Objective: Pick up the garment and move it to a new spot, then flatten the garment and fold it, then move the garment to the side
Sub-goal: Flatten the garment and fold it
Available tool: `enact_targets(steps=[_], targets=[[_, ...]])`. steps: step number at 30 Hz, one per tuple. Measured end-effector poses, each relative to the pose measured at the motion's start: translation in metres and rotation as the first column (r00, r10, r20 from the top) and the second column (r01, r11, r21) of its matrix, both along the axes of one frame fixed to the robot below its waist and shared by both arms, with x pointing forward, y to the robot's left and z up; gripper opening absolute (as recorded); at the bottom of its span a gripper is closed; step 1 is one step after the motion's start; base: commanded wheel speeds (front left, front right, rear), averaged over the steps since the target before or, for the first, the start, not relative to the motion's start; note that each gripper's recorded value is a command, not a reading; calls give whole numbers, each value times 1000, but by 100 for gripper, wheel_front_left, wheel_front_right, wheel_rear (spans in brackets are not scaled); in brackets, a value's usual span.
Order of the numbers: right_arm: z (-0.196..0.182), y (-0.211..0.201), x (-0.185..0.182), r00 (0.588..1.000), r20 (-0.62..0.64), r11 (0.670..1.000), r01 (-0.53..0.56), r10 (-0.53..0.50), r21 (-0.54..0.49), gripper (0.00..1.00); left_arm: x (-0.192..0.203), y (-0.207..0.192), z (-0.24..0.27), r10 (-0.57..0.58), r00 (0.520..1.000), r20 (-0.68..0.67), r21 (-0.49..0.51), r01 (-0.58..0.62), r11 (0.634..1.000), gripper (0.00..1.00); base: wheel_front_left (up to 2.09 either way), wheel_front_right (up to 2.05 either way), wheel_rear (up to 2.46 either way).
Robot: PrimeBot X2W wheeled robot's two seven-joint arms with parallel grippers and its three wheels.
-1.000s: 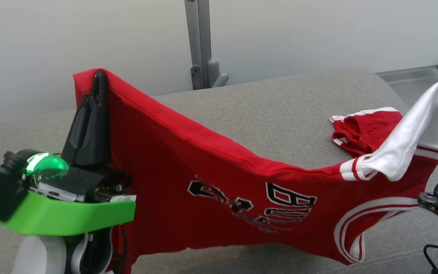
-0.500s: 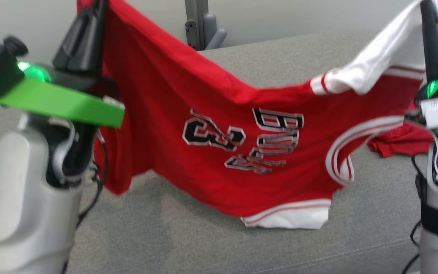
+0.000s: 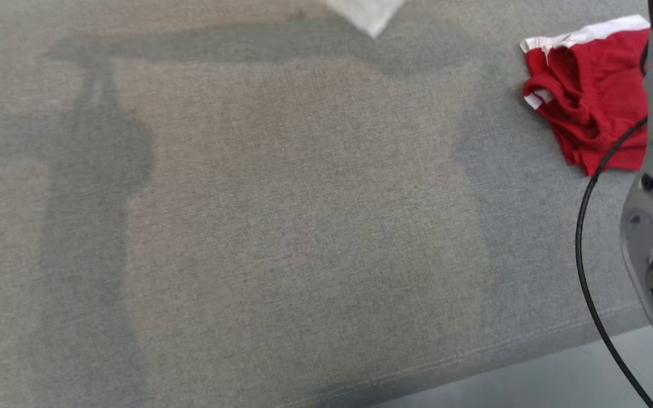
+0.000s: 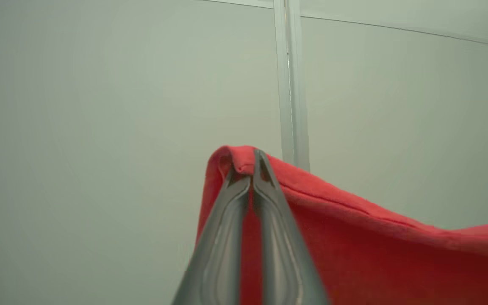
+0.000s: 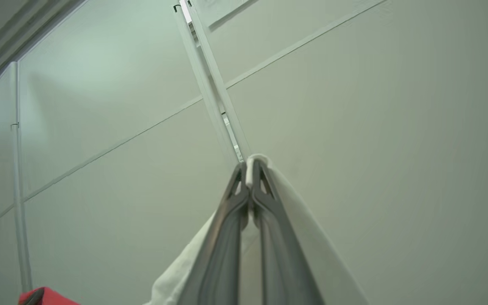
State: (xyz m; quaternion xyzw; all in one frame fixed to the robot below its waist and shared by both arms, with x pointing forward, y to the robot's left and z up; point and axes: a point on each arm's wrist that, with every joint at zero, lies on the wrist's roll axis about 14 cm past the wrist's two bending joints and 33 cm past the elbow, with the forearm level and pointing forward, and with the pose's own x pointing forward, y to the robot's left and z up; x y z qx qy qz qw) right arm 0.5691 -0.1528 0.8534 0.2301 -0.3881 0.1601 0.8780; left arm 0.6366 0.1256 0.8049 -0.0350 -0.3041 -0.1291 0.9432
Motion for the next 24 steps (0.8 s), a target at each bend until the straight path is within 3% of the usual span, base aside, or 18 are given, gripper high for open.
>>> enact_targets(steps=[4, 9, 13, 16, 24], targets=[[2, -2, 19, 1000, 22, 1000, 15, -15, 9, 0, 25, 1, 6, 18, 998, 62, -38, -16, 999, 0, 0, 0, 0], [-74, 20, 57, 988, -141, 998, -59, 56, -16, 0, 74, 11, -73, 33, 994, -106, -78, -41, 996, 0, 0, 0, 0], [-141, 17, 77, 962, -266, 998, -63, 56, -16, 0, 99, 16, -138, 21, 975, -221, -128, -50, 991, 0, 0, 0, 0], [-177, 10, 84, 945, -325, 999, -51, 45, -10, 0, 111, 12, -185, 14, 955, -296, -107, -48, 993, 0, 0, 0, 0], [-214, 11, 75, 917, -391, 997, -79, 72, -1, 0, 121, -5, -208, -34, 945, -325, -113, -3, 994, 0, 0, 0, 0]])
